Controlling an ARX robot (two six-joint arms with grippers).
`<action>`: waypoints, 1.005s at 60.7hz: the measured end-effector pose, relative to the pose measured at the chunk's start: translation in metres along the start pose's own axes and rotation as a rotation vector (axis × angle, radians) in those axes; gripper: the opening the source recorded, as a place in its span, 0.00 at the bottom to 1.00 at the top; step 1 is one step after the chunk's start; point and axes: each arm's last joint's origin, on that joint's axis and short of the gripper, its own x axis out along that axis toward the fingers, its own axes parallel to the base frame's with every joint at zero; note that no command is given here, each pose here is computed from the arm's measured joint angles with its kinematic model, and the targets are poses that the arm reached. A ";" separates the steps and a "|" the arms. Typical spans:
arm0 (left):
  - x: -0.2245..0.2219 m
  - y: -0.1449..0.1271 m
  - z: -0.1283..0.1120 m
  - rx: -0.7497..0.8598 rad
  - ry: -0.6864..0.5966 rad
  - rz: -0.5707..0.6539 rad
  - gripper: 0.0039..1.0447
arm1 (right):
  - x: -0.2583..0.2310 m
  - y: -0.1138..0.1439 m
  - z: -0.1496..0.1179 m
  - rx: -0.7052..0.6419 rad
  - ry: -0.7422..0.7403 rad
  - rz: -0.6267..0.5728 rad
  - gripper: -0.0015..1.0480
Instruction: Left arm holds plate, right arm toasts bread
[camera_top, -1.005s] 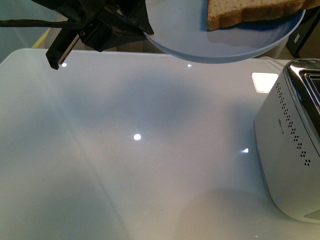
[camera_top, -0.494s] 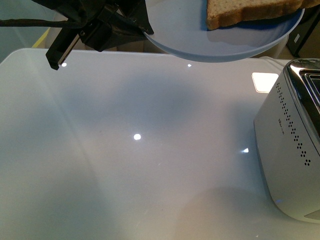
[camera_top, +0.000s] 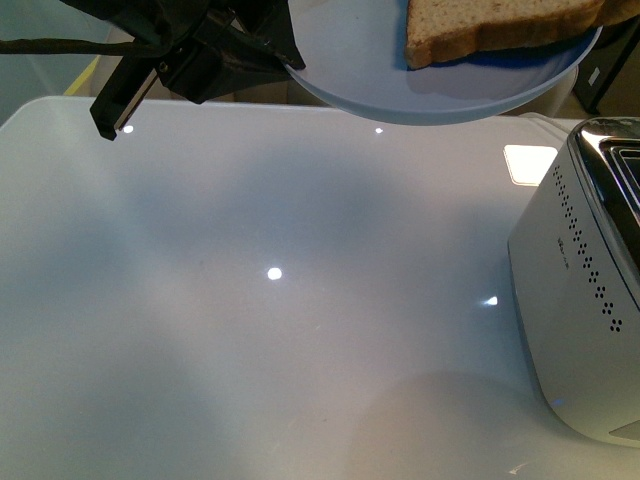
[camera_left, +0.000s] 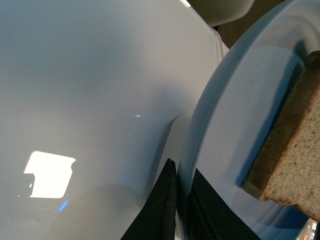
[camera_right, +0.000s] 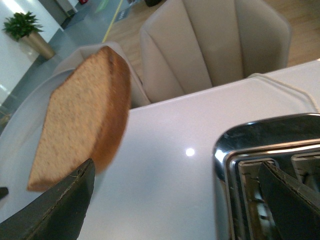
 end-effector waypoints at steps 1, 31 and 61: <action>0.000 0.000 0.000 0.000 0.000 0.000 0.03 | 0.003 0.000 0.000 0.003 0.004 0.005 0.92; 0.000 0.000 0.000 -0.003 -0.001 0.000 0.03 | 0.066 0.009 0.011 0.220 0.035 0.134 0.92; 0.000 0.000 0.000 -0.003 0.000 0.000 0.03 | 0.074 0.016 0.009 0.307 0.052 0.183 0.25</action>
